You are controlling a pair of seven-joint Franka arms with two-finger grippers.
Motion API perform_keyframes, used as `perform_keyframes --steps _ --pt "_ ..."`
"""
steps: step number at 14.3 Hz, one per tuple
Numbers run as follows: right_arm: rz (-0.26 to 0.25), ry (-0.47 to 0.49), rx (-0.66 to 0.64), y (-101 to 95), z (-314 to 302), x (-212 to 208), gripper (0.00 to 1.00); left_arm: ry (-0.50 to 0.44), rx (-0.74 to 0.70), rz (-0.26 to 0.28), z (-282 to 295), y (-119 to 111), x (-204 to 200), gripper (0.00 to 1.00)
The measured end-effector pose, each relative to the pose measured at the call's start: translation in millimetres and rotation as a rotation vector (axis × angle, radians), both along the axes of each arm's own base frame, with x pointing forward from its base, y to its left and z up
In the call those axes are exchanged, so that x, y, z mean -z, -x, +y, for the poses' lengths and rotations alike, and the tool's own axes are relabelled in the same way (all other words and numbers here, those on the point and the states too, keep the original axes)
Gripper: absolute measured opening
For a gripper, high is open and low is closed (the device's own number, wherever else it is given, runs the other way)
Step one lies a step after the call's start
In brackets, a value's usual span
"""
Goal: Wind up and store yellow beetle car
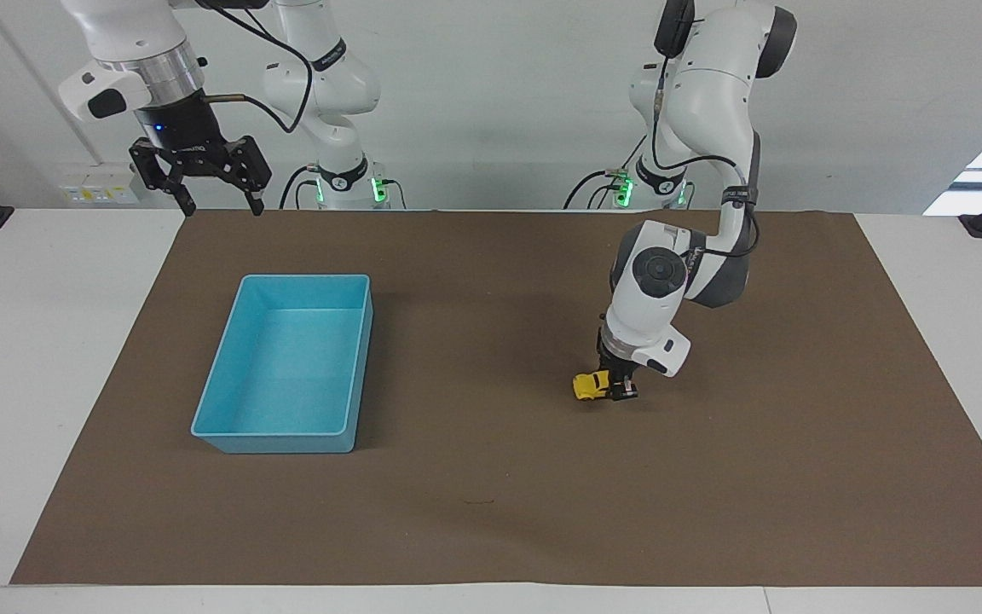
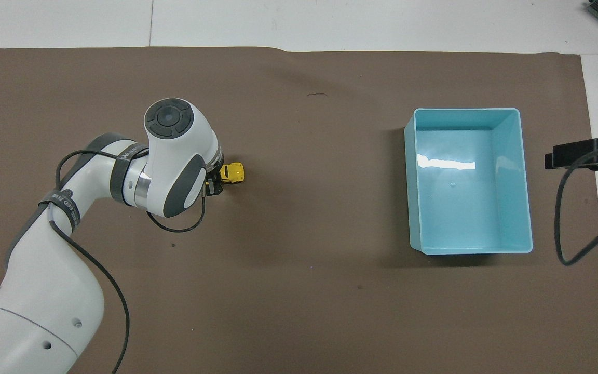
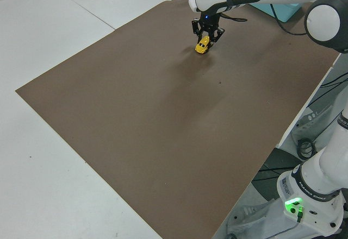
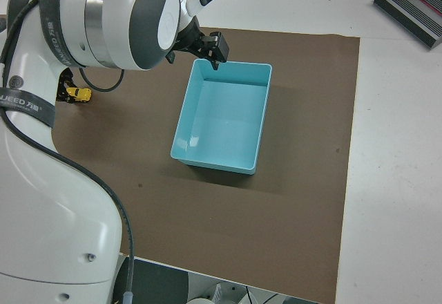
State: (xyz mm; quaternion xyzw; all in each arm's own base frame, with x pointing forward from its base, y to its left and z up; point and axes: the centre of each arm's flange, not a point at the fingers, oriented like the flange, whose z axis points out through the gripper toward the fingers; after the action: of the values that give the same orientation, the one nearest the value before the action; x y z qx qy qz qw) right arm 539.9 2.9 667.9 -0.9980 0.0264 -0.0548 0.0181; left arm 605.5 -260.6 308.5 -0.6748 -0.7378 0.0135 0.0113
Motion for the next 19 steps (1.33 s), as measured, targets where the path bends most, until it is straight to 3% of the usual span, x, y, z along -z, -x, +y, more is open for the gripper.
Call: perform_keyframes --steps 13,14,18,19 --pt "0.000 0.000 0.000 0.0 0 0 1.00 -0.004 0.050 0.014 48 -10 0 0.46" --pt "0.000 0.000 0.000 0.0 0 0 1.00 -0.013 0.052 0.011 51 -12 5 0.52" --pt "0.000 0.000 0.000 0.0 0 0 1.00 -0.022 0.042 0.007 65 -19 27 0.94" --pt "0.000 0.000 0.000 0.0 0 0 1.00 -0.022 0.041 0.006 66 -20 27 1.00"
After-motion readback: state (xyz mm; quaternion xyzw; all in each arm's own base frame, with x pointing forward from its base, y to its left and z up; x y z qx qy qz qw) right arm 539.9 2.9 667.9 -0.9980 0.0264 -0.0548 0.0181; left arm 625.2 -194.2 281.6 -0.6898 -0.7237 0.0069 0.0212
